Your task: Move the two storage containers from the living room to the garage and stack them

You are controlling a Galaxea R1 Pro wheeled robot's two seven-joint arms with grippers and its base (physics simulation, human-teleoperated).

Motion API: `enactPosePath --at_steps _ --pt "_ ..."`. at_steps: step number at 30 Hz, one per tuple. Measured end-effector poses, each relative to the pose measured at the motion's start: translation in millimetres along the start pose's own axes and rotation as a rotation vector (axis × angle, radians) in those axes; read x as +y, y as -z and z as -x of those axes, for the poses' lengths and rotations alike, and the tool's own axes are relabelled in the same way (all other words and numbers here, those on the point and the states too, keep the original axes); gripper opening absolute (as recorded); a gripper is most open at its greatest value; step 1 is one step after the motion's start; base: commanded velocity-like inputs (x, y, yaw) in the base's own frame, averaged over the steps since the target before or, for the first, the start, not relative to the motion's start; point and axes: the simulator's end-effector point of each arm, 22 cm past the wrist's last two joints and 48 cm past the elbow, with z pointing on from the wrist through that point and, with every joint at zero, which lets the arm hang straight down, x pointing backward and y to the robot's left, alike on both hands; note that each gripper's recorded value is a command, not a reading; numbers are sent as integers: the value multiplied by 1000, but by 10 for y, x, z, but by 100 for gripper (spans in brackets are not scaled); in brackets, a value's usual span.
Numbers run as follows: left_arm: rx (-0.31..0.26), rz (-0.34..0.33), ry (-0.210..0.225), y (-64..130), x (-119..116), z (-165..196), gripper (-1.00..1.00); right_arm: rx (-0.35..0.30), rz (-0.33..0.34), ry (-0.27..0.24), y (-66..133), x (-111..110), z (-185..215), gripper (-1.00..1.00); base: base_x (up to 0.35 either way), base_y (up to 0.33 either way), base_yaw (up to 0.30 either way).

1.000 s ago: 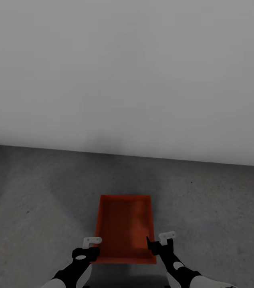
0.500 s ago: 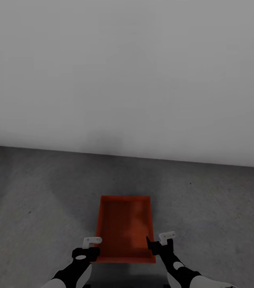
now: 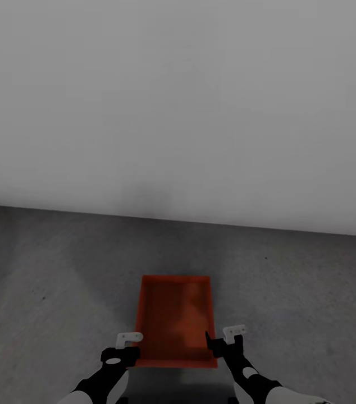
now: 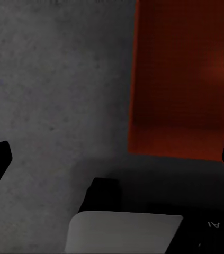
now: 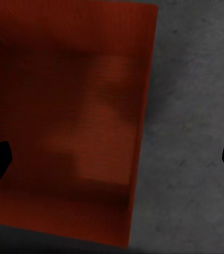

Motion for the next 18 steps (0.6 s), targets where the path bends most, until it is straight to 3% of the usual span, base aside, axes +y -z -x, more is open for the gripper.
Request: enactPosePath --at_steps 18 --pt "1 0 0 251 37 32 100 2 -2 1 226 11 112 100 0 0 0"
